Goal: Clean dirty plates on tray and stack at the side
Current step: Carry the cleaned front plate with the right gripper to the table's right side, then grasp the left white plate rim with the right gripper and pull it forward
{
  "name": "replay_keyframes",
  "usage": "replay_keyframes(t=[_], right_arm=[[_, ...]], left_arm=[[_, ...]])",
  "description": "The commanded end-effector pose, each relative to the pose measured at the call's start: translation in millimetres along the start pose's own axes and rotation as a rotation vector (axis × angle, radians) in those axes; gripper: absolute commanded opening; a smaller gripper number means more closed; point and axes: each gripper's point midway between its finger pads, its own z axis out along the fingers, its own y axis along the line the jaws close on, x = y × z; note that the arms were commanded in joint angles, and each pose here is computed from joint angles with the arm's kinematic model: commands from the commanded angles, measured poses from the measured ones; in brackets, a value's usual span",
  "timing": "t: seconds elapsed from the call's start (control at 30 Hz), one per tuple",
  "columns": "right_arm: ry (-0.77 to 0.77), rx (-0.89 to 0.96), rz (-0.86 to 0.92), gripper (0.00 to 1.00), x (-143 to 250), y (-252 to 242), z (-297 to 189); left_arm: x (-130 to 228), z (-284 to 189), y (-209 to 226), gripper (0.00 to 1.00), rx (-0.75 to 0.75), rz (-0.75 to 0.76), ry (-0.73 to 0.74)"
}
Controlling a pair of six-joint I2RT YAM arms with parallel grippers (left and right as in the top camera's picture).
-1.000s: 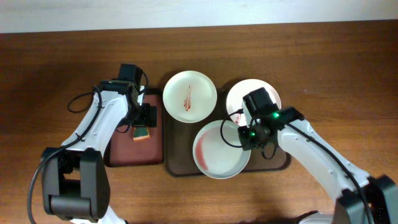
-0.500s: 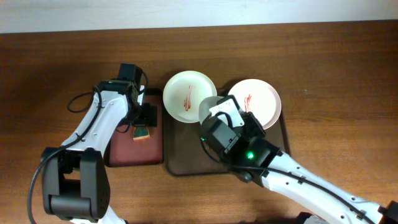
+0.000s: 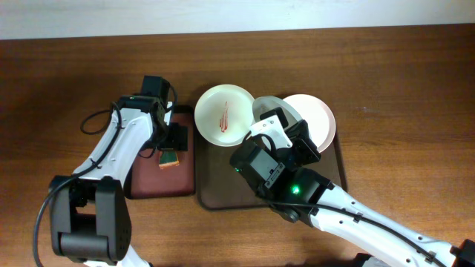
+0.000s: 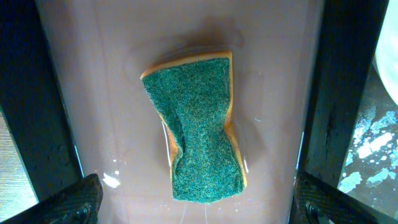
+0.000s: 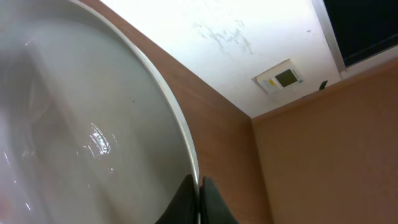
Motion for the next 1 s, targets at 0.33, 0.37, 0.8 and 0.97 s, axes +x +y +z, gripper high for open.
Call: replay_keyframes(t=[0.33,0.37,0.8,0.97], right_arm=[[0.376,-0.403,0.758,0.04,49,12,79],[0.436,-0.420,0.843,0.04,63,1,94],[0.930,-0.132,1.361,0.04,285,-96,175],[0.919,-0.224,1.332,0.52,284,-81,188]], left_arm=[[-6,-8,2,0.99,-0.001,-0.004,-0.026],[-6,-8,2,0.99,-0.001,-0.004,-0.026],[-6,-8,1,1.00,0.006,-0.004,-0.025],[-5,-8,-1,1.00,0.018,-0.004,-0.023]])
